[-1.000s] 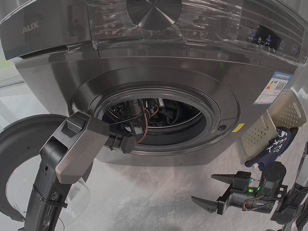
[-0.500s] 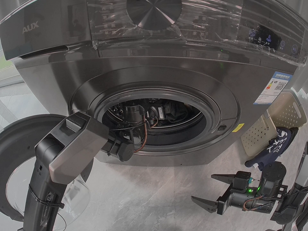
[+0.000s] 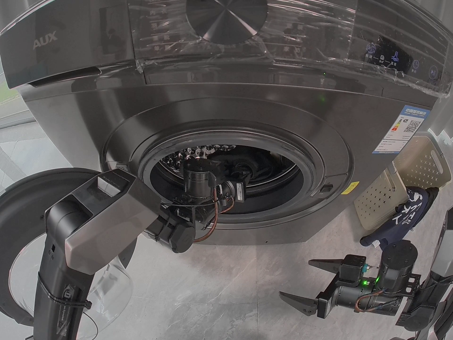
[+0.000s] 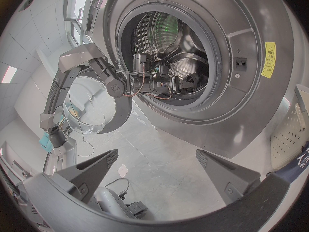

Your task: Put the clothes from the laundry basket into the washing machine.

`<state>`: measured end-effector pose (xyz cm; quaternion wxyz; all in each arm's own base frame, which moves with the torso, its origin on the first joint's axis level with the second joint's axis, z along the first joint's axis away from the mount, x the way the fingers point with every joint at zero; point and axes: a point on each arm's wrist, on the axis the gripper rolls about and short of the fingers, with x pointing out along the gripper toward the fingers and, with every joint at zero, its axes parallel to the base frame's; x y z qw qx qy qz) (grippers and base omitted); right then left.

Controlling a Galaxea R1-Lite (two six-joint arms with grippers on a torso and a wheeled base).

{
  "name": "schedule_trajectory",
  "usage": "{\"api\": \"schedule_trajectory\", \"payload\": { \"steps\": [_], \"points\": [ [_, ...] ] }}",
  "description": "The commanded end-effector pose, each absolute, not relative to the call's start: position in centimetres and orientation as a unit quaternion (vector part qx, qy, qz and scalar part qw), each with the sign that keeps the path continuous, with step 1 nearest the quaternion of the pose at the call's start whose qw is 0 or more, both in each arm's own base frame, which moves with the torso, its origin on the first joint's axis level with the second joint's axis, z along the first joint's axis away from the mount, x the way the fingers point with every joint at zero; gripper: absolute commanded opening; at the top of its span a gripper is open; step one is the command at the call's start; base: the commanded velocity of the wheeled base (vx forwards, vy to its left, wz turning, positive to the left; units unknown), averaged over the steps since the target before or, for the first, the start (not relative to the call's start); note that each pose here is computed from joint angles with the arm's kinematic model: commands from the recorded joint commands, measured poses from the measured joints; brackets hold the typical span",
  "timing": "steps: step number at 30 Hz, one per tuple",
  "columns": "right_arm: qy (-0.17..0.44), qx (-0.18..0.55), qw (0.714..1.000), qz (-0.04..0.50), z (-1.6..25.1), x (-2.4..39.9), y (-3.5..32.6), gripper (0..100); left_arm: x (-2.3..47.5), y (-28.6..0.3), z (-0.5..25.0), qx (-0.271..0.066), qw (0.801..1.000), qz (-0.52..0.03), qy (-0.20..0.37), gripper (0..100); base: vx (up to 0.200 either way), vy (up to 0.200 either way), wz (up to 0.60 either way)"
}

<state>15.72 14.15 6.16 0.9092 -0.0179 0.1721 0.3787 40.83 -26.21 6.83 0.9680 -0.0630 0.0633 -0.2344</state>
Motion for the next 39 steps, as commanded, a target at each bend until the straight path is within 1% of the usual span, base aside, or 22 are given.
{"api": "schedule_trajectory", "payload": {
  "steps": [1,6,10,11,13,16,21,22,26,33,34,35,36,39],
  "points": [
    [0.176,-0.019,0.908,0.379,6.0,15.7,14.2,100,42.4,-26.6,5.4,-0.065,0.971,-0.224,0.059,0,0.000,0.000,0.00],
    [0.168,-0.018,0.908,0.384,6.2,15.9,14.6,100,43.7,-27.6,5.9,-0.081,0.972,-0.220,0.025,0,0.000,0.000,0.00],
    [0.168,-0.018,0.908,0.383,6.2,15.9,14.6,100,45.0,-27.9,6.2,-0.096,0.975,-0.199,-0.011,0,0.000,0.000,0.00],
    [0.169,-0.018,0.908,0.383,6.1,15.9,14.6,100,45.8,-27.7,6.6,-0.105,0.976,-0.186,-0.036,0,0.000,0.000,0.00],
    [0.169,-0.018,0.908,0.384,6.2,15.8,14.6,100,46.5,-27.4,7.1,-0.112,0.977,-0.171,-0.057,0,0.000,0.000,0.00],
    [0.169,-0.018,0.908,0.384,6.1,15.9,14.6,100,46.8,-27.3,7.7,-0.118,0.977,-0.166,-0.069,0,0.000,0.000,0.00],
    [0.169,-0.018,0.908,0.383,6.1,15.9,14.6,100,46.5,-27.2,7.8,-0.114,0.977,-0.166,-0.064,0,0.000,0.000,0.00],
    [0.169,-0.018,0.908,0.383,6.1,15.9,14.6,100,46.3,-27.3,8.1,-0.114,0.977,-0.167,-0.062,100,0.000,0.000,0.00],
    [0.170,-0.018,0.908,0.382,6.1,15.8,14.5,100,45.1,-27.3,8.8,-0.112,0.977,-0.173,-0.051,100,0.000,0.000,0.00],
    [0.181,-0.022,0.907,0.379,5.9,15.4,14.1,100,40.1,-26.6,10.9,-0.082,0.978,-0.191,-0.004,100,0.000,0.000,0.00],
    [0.183,-0.024,0.906,0.380,5.8,15.3,14.0,100,39.6,-26.3,11.0,-0.072,0.979,-0.190,0.002,100,0.000,0.000,0.00],
    [0.183,-0.024,0.907,0.380,5.8,15.3,14.0,100,39.5,-26.2,11.0,-0.070,0.979,-0.190,0.001,100,0.000,0.000,0.00],
    [0.183,-0.024,0.907,0.378,5.8,15.3,14.1,100,38.5,-25.8,11.5,-0.054,0.980,-0.192,0.004,100,0.000,0.000,0.00],
    [0.182,-0.023,0.908,0.376,5.9,15.3,14.0,100,37.4,-25.8,12.1,-0.054,0.978,-0.201,-0.004,100,0.000,0.000,0.00]
  ]
}}
